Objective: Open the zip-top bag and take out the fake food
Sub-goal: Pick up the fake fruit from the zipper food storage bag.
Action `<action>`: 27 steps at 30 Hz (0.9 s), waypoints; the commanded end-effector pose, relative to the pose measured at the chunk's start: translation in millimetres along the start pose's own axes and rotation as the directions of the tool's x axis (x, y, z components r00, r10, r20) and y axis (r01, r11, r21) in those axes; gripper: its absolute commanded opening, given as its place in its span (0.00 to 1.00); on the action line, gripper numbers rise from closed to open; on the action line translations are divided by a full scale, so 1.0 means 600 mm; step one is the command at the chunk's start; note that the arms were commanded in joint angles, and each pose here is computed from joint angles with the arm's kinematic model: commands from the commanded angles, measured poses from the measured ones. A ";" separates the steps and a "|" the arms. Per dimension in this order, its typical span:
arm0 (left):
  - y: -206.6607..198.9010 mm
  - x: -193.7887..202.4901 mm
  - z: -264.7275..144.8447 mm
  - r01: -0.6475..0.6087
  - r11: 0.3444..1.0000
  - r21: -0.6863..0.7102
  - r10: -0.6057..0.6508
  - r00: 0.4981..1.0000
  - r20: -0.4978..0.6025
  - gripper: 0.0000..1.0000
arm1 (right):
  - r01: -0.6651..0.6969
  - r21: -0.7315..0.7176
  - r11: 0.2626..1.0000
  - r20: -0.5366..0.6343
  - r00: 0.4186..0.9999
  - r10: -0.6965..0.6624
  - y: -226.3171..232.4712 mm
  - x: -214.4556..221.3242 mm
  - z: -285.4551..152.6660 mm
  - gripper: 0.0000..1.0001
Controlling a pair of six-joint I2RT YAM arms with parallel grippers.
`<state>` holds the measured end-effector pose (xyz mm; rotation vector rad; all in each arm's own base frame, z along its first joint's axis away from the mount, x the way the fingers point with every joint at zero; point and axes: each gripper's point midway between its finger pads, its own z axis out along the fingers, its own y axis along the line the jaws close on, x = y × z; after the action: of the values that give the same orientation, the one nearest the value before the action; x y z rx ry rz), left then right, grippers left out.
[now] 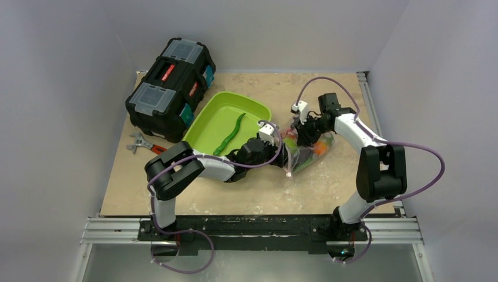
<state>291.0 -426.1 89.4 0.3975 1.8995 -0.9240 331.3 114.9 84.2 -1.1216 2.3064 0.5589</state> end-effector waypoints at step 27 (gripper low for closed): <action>-0.024 -0.058 0.010 -0.312 0.948 0.067 0.310 0.950 0.037 0.80 | -0.093 0.043 0.995 -0.006 0.996 0.093 -0.005 -0.013 0.046 0.23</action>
<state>289.6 -421.6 101.4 0.6210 1.8033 -0.8260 349.5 123.3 61.7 -0.9698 2.4032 0.4630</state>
